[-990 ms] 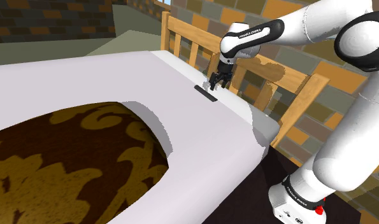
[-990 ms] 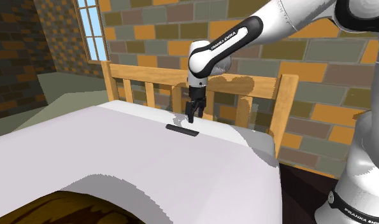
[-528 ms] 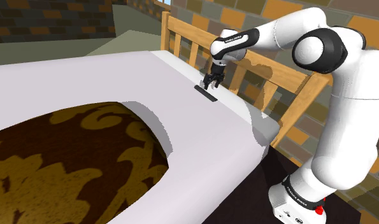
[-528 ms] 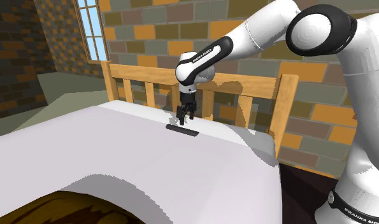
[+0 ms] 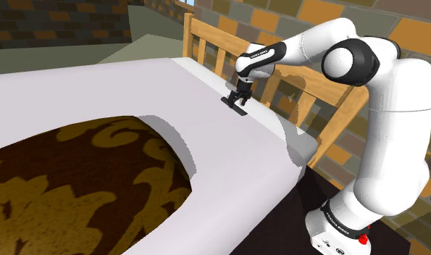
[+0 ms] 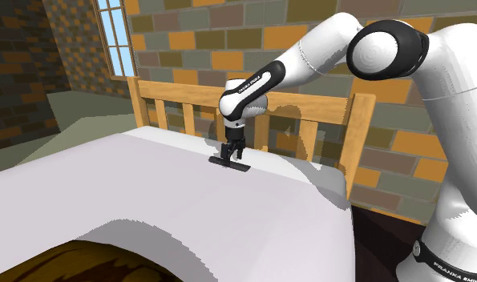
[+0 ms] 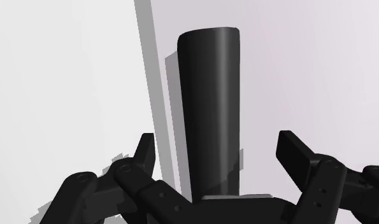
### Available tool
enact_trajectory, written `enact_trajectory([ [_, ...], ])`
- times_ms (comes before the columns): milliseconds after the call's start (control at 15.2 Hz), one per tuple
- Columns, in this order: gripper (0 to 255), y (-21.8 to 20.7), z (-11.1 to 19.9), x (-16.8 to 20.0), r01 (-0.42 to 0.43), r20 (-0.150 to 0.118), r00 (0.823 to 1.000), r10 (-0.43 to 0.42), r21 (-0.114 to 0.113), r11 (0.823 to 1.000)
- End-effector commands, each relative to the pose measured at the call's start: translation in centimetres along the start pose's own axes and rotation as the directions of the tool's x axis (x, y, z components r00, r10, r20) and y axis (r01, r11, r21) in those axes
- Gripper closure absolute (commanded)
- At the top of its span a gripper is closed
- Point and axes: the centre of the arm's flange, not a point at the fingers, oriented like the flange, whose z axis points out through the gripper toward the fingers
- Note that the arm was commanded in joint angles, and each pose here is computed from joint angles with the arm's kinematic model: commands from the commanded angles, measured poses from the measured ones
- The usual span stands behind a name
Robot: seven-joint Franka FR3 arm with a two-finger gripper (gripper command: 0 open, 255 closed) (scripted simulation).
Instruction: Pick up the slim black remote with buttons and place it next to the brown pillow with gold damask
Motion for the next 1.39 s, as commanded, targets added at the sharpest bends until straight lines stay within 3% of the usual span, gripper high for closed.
enact_trajectory([
  [0, 0, 0.0, 0.5, 0.1, 0.0, -0.001, 1.0, 0.0, 0.0, 1.0],
  [462, 0, 0.0, 0.5, 0.1, 0.0, -0.001, 1.0, 0.0, 0.0, 1.0],
  [528, 255, 0.0, 0.5, 0.1, 0.0, -0.001, 1.0, 0.0, 0.0, 1.0],
  [1122, 255, 0.0, 0.5, 0.1, 0.0, -0.001, 1.0, 0.0, 0.0, 1.0],
  [1320, 255, -0.1, -1.1, 0.1, 0.0, -0.001, 1.0, 0.0, 0.0, 1.0],
])
